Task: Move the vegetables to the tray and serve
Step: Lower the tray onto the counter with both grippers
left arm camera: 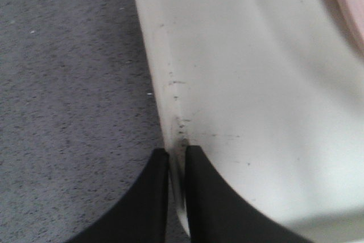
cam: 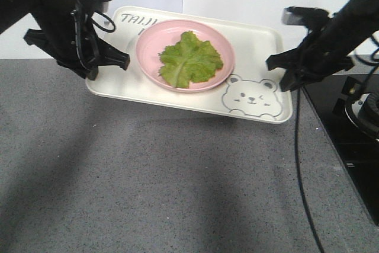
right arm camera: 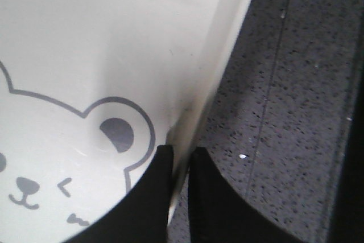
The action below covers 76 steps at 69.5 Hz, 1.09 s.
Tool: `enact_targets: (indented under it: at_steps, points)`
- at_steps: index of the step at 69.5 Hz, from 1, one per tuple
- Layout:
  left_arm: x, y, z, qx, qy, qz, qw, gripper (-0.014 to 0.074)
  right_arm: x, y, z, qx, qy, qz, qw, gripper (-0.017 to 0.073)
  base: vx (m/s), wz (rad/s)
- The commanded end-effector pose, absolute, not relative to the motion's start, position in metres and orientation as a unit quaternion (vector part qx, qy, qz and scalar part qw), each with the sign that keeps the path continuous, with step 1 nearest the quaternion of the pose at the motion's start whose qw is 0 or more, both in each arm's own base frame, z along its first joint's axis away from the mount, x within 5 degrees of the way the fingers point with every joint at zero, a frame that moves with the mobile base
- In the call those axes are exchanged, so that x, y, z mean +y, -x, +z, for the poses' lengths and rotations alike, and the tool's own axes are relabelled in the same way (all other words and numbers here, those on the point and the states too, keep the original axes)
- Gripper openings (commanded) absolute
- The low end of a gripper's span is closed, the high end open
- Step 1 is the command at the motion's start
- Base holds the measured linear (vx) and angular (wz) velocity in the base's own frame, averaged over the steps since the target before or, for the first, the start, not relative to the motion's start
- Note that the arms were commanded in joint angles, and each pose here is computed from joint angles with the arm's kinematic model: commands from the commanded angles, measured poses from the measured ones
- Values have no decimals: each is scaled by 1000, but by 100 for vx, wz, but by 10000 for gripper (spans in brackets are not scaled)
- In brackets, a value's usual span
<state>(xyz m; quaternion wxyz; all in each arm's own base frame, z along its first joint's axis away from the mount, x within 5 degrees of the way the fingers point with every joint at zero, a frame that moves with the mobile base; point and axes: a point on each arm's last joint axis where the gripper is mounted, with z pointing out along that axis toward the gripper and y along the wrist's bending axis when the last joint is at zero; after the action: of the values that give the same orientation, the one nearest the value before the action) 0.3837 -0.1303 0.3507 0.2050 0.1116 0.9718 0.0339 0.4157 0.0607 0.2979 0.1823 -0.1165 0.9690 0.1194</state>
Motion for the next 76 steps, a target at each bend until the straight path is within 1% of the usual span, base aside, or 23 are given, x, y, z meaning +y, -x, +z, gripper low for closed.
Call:
enact_targets:
  at_steps: [1,6,19,28,37,45,58,64,76]
  points:
    - [-137,-371,378,959,-115,-29,257,-6,98,-406,326,943,170,178,225,-6,0,0]
    - [-130,-373,363,966,-109,-20,233,-6,104,-409,318,944,176,173,219,-6,0,0]
    - [-125,-372,314,978,-108,-6,178,-6,106,-416,302,954,159,154,203,-3,0,0]
    - [-124,-370,289,980,-111,-3,168,-6,106,-419,292,957,159,149,190,-2,0,0]
    - [-123,-367,271,980,-114,-1,161,-6,106,-421,284,960,160,150,173,-1,0,0]
    - [-122,-365,261,981,-117,3,156,-6,107,-422,278,962,160,150,164,1,0,0]
    - [-119,-365,258,979,-128,18,156,-6,107,-423,265,966,161,152,130,24,0,0]
    - [-118,-366,259,978,-132,26,158,-6,108,-423,259,968,162,152,115,48,0,0]
    - [-118,-365,258,979,-132,28,154,-6,108,-424,259,968,161,152,118,125,0,0]
